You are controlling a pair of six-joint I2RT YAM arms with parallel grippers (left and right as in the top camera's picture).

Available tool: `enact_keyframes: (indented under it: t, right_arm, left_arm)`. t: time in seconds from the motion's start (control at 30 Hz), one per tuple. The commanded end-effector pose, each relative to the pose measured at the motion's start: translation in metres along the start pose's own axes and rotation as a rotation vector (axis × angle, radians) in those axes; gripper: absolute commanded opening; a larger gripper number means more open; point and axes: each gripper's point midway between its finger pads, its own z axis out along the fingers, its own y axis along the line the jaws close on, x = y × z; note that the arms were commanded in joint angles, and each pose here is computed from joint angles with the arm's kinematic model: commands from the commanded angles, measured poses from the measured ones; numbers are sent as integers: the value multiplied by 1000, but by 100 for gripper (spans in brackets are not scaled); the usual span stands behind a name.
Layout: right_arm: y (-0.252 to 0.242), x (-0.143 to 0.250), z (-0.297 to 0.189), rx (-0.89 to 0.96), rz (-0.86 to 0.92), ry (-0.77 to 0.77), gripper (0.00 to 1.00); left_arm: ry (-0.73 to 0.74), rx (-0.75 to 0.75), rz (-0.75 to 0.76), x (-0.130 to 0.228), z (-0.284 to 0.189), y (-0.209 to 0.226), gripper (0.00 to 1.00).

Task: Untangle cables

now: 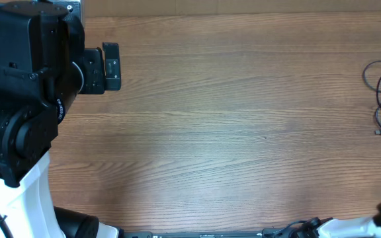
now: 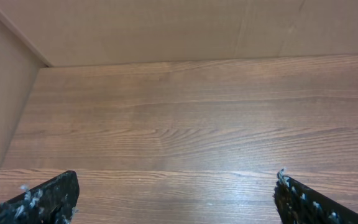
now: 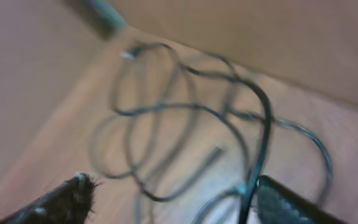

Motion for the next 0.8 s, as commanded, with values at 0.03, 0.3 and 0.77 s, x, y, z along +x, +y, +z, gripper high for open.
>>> enact_keyframes:
  t: [0.03, 0.3, 0.77]
  right_arm:
    - [107, -69, -79, -189, -205, -216, 100]
    - [123, -96, -143, -58, -248, -359, 100]
    - [440, -7, -363, -1211, -745, -388, 100]
  left_arm:
    - [-5, -3, 25, -1, -1, 1, 100]
    - [-4, -3, 42, -1, -1, 1, 100]
    - [-449, 197, -27, -109, -29, -33, 100]
